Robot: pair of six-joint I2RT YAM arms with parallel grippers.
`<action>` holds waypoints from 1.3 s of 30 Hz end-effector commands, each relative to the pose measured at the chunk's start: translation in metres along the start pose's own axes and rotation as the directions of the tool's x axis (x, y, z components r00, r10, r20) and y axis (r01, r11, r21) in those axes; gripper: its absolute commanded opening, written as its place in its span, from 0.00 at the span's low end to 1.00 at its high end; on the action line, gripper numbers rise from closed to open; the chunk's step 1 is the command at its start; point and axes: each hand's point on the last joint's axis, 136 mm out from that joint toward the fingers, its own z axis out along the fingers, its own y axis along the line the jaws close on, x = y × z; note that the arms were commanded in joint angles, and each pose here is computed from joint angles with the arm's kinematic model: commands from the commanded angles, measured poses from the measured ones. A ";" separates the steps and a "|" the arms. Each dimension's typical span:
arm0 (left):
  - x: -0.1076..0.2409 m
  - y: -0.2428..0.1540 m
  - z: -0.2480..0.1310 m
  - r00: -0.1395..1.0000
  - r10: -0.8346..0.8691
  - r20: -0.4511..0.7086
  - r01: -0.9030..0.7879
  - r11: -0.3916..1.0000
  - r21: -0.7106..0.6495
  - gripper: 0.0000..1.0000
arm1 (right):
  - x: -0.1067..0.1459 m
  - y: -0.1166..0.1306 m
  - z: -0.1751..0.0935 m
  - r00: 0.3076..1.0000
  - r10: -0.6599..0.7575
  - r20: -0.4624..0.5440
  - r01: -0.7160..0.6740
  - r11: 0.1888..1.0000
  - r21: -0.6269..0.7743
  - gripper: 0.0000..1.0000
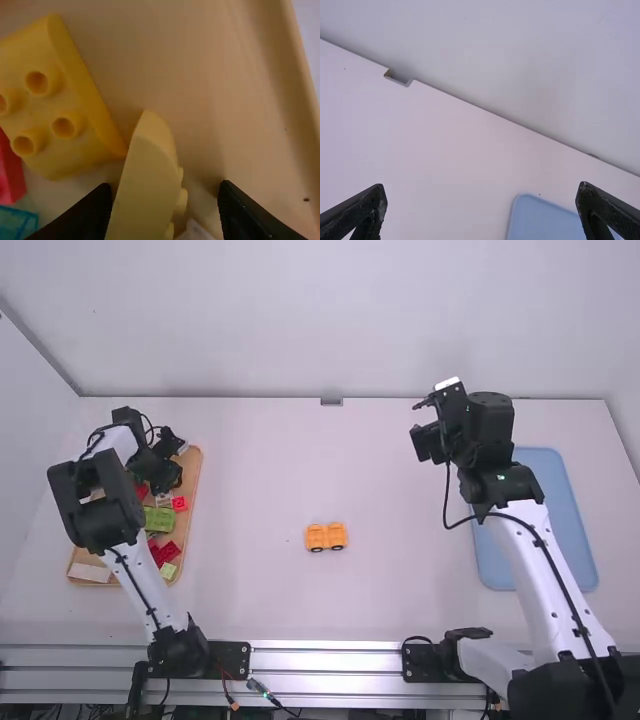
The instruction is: Assemble lego blocks to make yellow taxi
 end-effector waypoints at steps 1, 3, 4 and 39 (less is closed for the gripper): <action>0.002 -0.009 0.008 0.999 0.032 0.007 -0.033 0.999 0.036 0.54 | -0.015 -0.005 -0.004 0.999 0.004 0.032 -0.005 1.000 0.011 0.99; 0.000 -0.009 0.007 0.999 0.036 0.013 -0.036 0.999 0.034 0.51 | -0.015 -0.006 -0.004 0.999 0.004 0.032 -0.005 1.000 0.012 0.99; 0.000 -0.009 0.007 0.999 0.035 0.013 -0.036 0.999 0.032 0.50 | -0.015 -0.006 -0.004 0.999 0.004 0.032 -0.005 1.000 0.011 0.99; 0.009 -0.005 0.007 0.995 0.096 -0.037 -0.095 0.995 0.008 0.15 | -0.015 -0.005 -0.004 0.999 0.003 0.033 -0.004 1.000 0.009 0.99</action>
